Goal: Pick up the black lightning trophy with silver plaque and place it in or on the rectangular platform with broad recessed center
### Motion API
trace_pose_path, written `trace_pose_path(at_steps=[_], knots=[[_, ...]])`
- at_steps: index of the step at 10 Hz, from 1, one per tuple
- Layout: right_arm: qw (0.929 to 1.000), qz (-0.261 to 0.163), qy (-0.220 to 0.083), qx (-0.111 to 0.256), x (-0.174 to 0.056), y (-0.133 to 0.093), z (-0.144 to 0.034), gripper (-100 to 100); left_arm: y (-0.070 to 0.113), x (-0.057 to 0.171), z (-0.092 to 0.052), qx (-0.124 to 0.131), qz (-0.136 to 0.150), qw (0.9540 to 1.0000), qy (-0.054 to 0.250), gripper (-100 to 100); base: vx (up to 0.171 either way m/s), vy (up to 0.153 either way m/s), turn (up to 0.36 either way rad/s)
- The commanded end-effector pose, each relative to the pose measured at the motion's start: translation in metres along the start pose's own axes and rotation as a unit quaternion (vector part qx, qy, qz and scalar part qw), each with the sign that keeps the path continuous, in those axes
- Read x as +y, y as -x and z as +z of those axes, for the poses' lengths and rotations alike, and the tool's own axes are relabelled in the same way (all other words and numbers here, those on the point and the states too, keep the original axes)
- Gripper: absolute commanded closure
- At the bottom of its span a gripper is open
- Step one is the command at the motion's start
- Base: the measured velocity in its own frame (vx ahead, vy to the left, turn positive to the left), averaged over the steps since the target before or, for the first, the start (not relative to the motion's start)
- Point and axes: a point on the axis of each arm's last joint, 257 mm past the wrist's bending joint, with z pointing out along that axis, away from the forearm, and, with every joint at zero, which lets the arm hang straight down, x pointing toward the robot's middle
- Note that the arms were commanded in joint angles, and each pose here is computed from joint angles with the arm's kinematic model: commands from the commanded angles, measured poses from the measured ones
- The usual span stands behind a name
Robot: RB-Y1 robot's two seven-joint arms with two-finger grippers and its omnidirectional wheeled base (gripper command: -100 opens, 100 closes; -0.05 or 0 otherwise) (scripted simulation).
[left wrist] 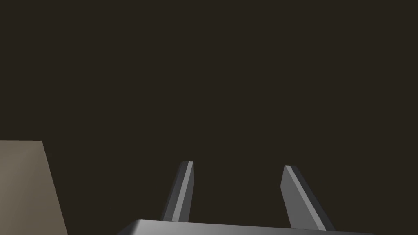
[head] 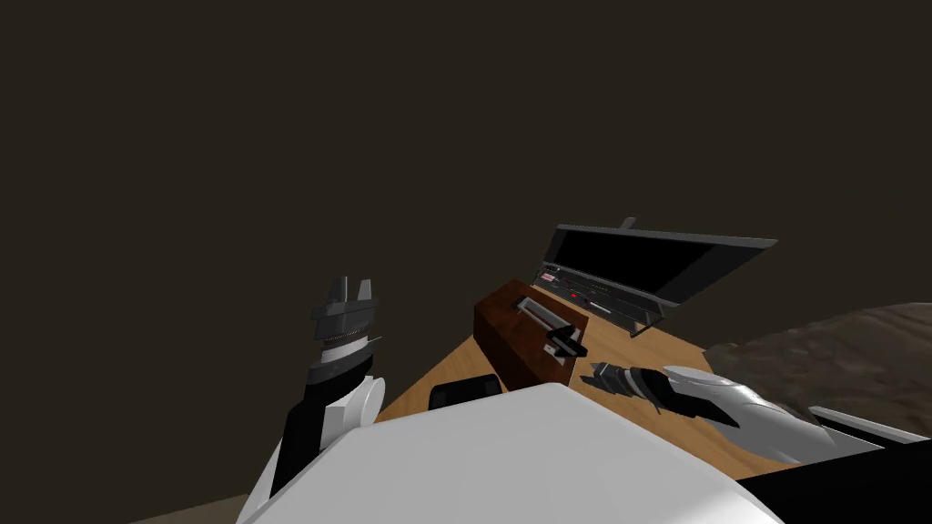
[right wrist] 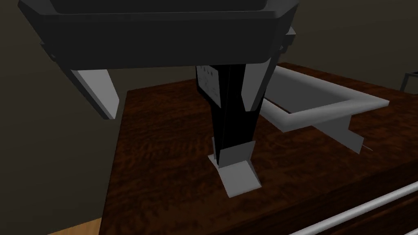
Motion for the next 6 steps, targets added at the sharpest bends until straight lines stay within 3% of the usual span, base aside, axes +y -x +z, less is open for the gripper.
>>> trace_pose_path(at_steps=[1,4,6], knots=[[0.9994,-0.008,-0.018,0.029,-0.021,-0.015,-0.02,-100,0.0,0.0,0.0,0.0,0.0,1.0,0.0,0,0.012,-0.038,0.318],[0.9966,-0.014,-0.045,0.068,-0.052,-0.03,-0.047,-100,0.0,0.0,0.0,0.0,0.0,1.0,0.0,0,0.008,-0.023,0.235],[0.9966,-0.014,-0.045,0.068,-0.052,-0.03,-0.047,-100,0.0,0.0,0.0,0.0,0.0,1.0,0.0,0,0.009,0.008,0.043]])
